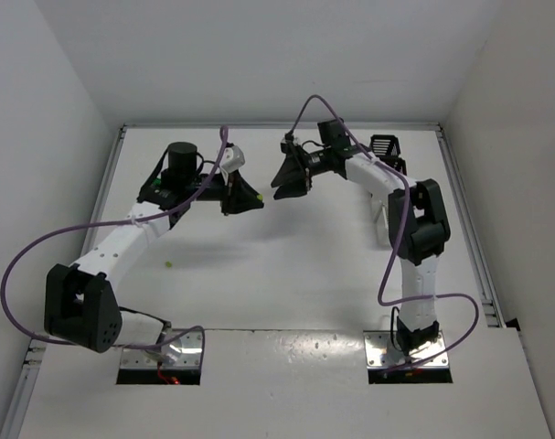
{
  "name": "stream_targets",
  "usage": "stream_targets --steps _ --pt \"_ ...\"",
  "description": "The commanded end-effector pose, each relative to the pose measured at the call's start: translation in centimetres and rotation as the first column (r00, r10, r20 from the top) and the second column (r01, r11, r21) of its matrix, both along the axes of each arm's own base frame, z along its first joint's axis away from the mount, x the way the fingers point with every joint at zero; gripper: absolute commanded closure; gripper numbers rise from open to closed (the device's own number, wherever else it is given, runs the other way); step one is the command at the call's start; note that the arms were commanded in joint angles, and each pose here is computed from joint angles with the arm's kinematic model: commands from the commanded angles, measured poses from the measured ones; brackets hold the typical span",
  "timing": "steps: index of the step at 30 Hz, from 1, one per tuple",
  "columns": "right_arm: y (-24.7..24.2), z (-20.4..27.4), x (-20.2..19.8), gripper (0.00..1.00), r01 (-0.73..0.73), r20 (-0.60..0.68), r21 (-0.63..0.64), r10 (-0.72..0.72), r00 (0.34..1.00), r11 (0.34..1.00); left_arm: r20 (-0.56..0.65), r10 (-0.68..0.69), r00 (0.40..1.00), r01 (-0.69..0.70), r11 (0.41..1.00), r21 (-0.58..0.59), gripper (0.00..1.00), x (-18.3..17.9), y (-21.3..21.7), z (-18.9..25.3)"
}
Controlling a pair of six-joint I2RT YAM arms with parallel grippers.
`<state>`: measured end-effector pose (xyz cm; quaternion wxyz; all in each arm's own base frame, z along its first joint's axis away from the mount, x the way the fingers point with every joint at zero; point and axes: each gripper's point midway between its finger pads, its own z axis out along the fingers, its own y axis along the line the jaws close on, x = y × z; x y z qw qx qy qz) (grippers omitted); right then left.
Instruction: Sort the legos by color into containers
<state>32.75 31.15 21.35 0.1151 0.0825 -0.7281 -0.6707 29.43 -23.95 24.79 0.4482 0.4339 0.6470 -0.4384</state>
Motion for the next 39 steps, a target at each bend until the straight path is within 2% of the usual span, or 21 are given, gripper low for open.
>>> stream_targets --steps 1,18,21,22,27,29,30,33,36,37,38,39 --pt "1.2 2.9 -0.1 0.49 -0.061 0.064 0.061 0.057 0.996 0.996 0.086 -0.001 0.996 0.004 0.999 -0.036 0.92 -0.5 -0.8 2.2" --pt "3.8 3.0 -2.3 0.51 -0.137 0.076 0.065 0.132 0.988 0.988 0.112 0.025 0.993 -0.024 1.000 -0.014 0.92 -0.3 -1.1 1.9" --pt "3.8 3.0 -2.3 0.59 -0.137 0.077 0.065 0.132 0.988 0.988 0.104 0.033 0.994 -0.032 0.999 -0.008 0.92 -0.3 -1.1 1.5" --pt "3.8 3.0 -2.3 0.67 -0.137 0.077 0.065 0.132 0.988 0.988 0.104 0.033 0.994 -0.033 0.999 -0.008 0.92 -0.3 -1.1 1.4" --pt "4.0 2.7 -2.7 0.91 -0.146 0.075 0.065 0.142 0.987 0.987 0.121 0.032 0.992 -0.031 0.999 -0.009 0.91 -0.4 -1.0 1.8" --pt "4.0 3.1 -2.8 0.97 -0.148 0.094 0.071 0.141 0.986 0.986 0.123 0.043 0.992 -0.042 0.999 -0.005 0.82 -0.2 -0.9 1.7" --pt "3.9 2.8 -2.9 0.98 -0.147 0.082 0.067 0.141 0.987 0.987 0.124 0.054 0.991 -0.054 0.999 -0.002 0.69 0.0 -0.9 1.7" --pt "2.7 3.4 -2.8 1.00 -0.120 0.091 0.071 0.113 0.989 0.990 0.100 0.090 0.991 -0.093 0.995 0.023 0.54 0.4 -0.5 0.9" --pt "0.1 3.5 -2.8 1.00 -0.070 0.082 0.074 0.064 0.995 0.995 0.085 0.145 0.986 -0.150 0.987 0.055 0.27 0.5 0.3 0.3" --pt "-0.6 3.6 -2.8 1.00 -0.055 0.078 0.072 0.049 0.996 0.996 0.050 0.165 0.985 -0.169 0.983 0.067 0.13 0.5 0.5 -0.2" --pt "-1.9 3.6 -2.2 1.00 -0.018 0.086 0.075 0.011 0.996 0.997 0.035 0.187 0.982 -0.189 0.979 0.074 0.04 0.7 0.9 -0.6" --pt "-2.8 3.1 -2.2 1.00 0.005 0.063 0.067 -0.010 0.998 0.998 0.011 0.209 0.978 -0.209 0.974 0.082 0.00 0.8 1.3 -0.9"
